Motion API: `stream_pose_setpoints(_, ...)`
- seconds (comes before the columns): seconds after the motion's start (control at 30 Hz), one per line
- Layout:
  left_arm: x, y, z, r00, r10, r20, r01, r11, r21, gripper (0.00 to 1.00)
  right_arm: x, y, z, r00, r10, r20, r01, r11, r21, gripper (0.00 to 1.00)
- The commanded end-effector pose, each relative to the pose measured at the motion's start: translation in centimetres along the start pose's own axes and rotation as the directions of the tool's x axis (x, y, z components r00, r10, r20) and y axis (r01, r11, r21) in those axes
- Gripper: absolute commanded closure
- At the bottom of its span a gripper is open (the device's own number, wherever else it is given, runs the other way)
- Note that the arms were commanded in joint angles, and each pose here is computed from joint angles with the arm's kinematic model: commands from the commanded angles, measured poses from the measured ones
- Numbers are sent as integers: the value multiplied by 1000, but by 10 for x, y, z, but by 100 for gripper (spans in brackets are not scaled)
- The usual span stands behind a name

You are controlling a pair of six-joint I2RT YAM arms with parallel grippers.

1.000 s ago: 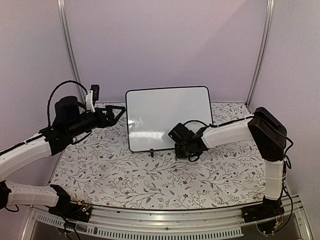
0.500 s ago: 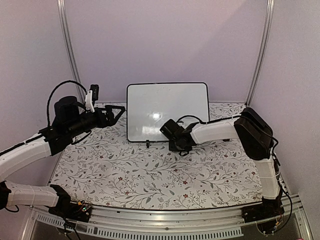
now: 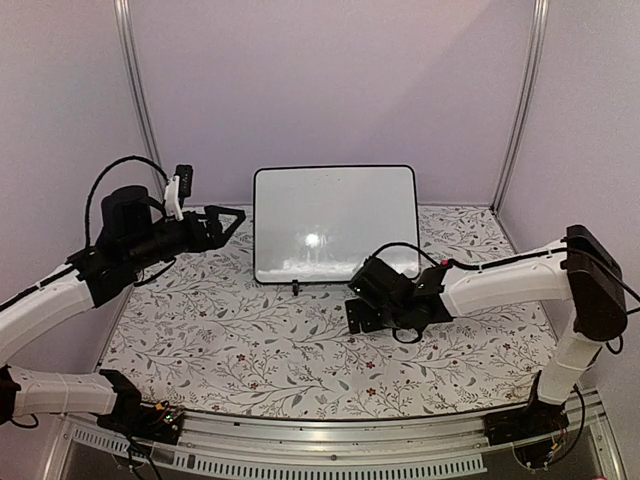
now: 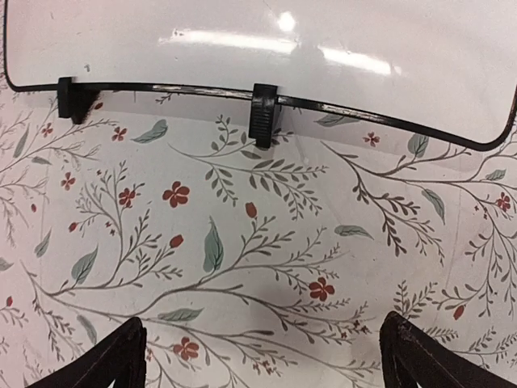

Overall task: Erase the whiteboard
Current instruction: Reset both arms

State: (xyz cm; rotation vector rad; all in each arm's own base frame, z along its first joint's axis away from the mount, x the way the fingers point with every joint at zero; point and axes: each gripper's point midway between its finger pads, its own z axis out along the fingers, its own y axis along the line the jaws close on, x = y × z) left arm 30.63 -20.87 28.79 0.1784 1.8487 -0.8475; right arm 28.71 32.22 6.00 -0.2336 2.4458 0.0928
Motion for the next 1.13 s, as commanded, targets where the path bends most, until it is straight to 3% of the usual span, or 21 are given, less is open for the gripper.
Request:
stream_pose_setpoints(0.0, -16, -17, -31, 1000, -5, 21, 4, 1000, 29, 0, -15, -14, -52, 994, 22, 108, -6, 989, -148, 1)
stream_pose_setpoints(0.17, -8, 1, -61, 996, 82, 19, -81, 994, -78, 0, -25, -68, -111, 971, 30, 237, 0, 992, -125, 1)
stream_pose_setpoints(0.37, -3, 17, -82, 987, 158, 12, -154, 973, -174, 0, -25, -158, -167, 925, 124, 360, -149, 988, 42, 1)
stream_pose_setpoints(0.5, 0, 21, -92, 980, 196, 33, -187, 964, -190, 0, -15, -196, -192, 878, 229, 421, -271, 962, 42, 1)
stream_pose_setpoints(0.57, 2, 21, -96, 976, 212, 44, -200, 962, -185, 0, -17, -205, -205, 829, 319, 459, -346, 938, -27, 1)
stream_pose_setpoints(0.77, 3, 27, -110, 974, 211, 86, -189, 958, -216, 0, -17, -229, -226, 751, 403, 522, -427, 901, -81, 1)
stream_pose_setpoints(1.1, -6, 34, -123, 967, 211, 146, -166, 949, -269, 0, -14, -228, -217, 774, 379, 507, -433, 901, -13, 1)
